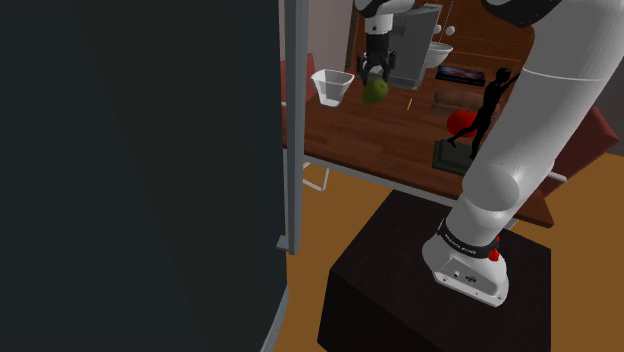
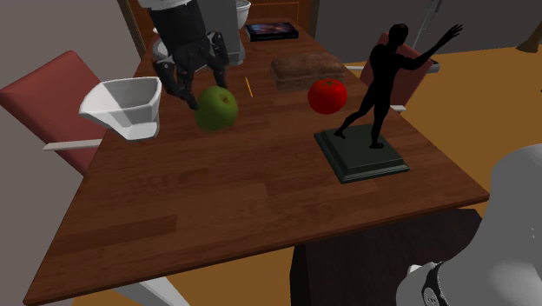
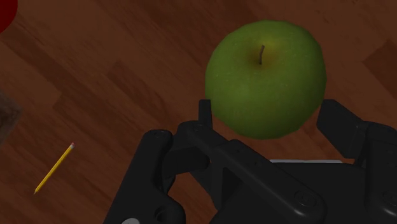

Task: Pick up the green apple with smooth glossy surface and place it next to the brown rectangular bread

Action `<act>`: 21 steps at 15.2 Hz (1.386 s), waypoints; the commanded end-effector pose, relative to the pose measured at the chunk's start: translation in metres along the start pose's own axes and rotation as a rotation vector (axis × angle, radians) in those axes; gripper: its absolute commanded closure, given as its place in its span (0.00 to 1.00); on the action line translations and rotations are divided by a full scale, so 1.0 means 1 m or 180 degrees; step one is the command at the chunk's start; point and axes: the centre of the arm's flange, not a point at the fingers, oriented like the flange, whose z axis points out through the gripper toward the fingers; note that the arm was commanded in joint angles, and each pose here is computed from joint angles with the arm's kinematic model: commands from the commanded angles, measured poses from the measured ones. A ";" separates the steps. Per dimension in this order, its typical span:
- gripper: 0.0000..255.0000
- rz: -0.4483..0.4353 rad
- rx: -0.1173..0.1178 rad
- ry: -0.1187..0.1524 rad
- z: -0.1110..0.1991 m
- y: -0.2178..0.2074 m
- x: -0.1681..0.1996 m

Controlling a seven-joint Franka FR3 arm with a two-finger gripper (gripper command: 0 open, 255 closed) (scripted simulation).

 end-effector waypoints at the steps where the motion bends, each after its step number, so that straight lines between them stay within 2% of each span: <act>1: 1.00 -0.0001 0.0000 -0.0001 -0.010 0.002 -0.002; 10: 1.00 -0.0001 0.0000 -0.0001 -0.056 0.007 -0.007; 21: 1.00 -0.0001 0.0000 -0.0001 -0.036 0.140 -0.062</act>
